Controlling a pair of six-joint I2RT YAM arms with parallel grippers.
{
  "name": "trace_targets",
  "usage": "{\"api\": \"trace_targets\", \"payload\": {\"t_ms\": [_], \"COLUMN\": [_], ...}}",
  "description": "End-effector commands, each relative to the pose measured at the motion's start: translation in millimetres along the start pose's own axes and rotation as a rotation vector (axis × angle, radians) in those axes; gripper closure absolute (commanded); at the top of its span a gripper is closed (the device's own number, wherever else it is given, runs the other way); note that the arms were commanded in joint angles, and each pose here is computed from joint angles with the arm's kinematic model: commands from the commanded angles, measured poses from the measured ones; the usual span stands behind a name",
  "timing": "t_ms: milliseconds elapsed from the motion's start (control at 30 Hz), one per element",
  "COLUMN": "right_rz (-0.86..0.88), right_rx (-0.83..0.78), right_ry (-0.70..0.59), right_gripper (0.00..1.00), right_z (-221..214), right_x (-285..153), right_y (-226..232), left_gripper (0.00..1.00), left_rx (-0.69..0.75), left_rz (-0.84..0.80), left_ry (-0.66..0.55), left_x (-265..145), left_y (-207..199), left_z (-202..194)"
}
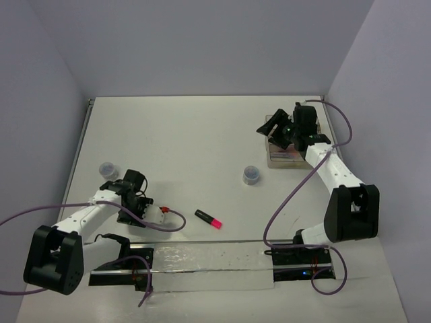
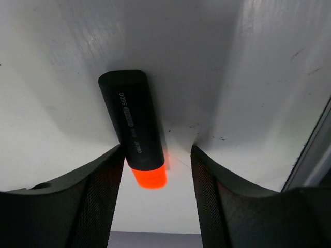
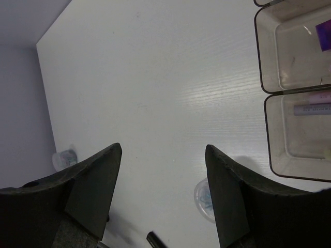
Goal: Sort the stationery into containers
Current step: Pick up the pen from the center of the board.
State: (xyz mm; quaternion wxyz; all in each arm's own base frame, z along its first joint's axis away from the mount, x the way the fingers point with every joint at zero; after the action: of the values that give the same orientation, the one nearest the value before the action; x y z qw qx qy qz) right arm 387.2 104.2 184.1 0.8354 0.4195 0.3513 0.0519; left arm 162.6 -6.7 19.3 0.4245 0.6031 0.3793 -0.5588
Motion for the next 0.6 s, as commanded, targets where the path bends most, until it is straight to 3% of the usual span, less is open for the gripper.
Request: {"api": "trace_targets", "payload": {"t_ms": [0, 67, 133, 200, 233, 267, 300, 467, 567], "right_rz": [0.033, 0.033, 0.034, 0.031, 0.032, 0.032, 0.031, 0.042, 0.134], "right_rx": [-0.039, -0.042, -0.048, -0.053, -0.055, -0.056, -0.056, -0.077, -0.158], "right_ry": [-0.017, -0.037, -0.047, -0.056, -0.057, -0.061, -0.06, -0.047, -0.04], "right_gripper": [0.27, 0.27, 0.27, 0.27, 0.27, 0.27, 0.27, 0.26, 0.25], "right_z": [8.1, 11.0, 13.1, 15.2, 15.4, 16.1, 15.7, 10.8, 9.3], "right_x": [-0.4, -3.2, -5.2, -6.5, -6.9, -7.2, -7.1, -9.3, -20.0], "right_y": [6.8, 7.7, 9.2, 9.3, 9.6, 9.2, 8.7, 9.0, 26.3], "left_gripper": [0.36, 0.32, 0.38, 0.55, 0.67, 0.89, 0.99, 1.0, 1.0], "left_rx": [0.011, -0.015, -0.06, -0.112, -0.113, -0.151, -0.173, -0.366, -0.537], "left_rz": [0.018, 0.027, 0.036, 0.028, 0.026, 0.029, 0.033, 0.165, 0.263], "left_ry": [-0.017, -0.017, -0.016, -0.019, -0.019, -0.034, -0.044, -0.182, -0.35], "left_x": [10.2, 9.3, 8.6, 6.9, 6.3, 5.0, 4.0, -24.0, -68.4], "left_y": [-3.5, 3.6, 11.2, 14.0, 16.4, 20.9, 24.1, 70.7, 115.3], "left_z": [4.6, 4.8, 4.8, 5.3, 5.3, 7.8, 9.5, 29.5, 51.5]}}
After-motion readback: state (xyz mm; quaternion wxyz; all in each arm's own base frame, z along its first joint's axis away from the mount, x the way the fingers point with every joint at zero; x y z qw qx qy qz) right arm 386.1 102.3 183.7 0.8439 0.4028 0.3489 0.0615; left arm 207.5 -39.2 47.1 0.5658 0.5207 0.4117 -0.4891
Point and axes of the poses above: each gripper's point midway between its finger pads, its own x axis out along the fingers, its own y axis along the line the jaws close on, z = x × y, the point moved 1 cm from there along -x, back along the fingers, and after that the axes turned 7 degrees about x, right-handed, at the moved point
